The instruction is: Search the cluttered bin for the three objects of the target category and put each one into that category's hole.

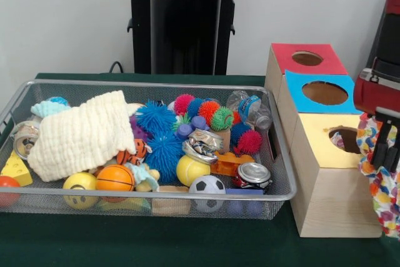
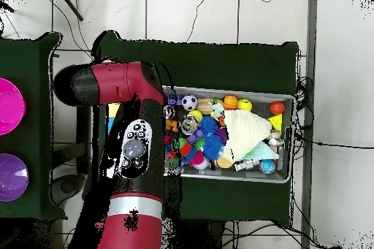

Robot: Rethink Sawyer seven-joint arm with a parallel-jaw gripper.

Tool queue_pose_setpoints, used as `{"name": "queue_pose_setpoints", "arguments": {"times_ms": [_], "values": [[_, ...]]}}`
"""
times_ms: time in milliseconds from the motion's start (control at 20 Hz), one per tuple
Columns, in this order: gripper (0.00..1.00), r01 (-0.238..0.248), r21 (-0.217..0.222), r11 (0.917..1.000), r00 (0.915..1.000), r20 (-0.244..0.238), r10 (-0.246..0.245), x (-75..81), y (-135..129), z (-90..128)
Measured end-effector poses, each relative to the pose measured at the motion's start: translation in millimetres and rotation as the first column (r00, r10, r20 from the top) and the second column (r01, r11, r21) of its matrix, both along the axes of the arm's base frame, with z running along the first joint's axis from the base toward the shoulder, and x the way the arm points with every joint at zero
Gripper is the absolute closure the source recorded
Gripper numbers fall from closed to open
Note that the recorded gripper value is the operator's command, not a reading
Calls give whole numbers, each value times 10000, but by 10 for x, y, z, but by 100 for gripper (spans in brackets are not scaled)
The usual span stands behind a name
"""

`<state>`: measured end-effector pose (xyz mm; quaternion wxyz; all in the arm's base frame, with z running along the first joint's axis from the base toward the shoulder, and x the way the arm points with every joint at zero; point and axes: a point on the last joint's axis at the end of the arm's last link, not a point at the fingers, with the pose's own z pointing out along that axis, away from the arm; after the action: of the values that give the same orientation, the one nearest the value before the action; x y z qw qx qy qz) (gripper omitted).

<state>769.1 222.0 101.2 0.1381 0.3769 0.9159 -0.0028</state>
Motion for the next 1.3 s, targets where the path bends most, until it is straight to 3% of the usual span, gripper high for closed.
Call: {"name": "queue_pose_setpoints", "arguments": {"times_ms": [850,1300], "values": [[100,-176,-743,9971,9997,131,187,144,21,211],[100,52,-946,9955,9994,-342,-85,80,-83,449]]}}
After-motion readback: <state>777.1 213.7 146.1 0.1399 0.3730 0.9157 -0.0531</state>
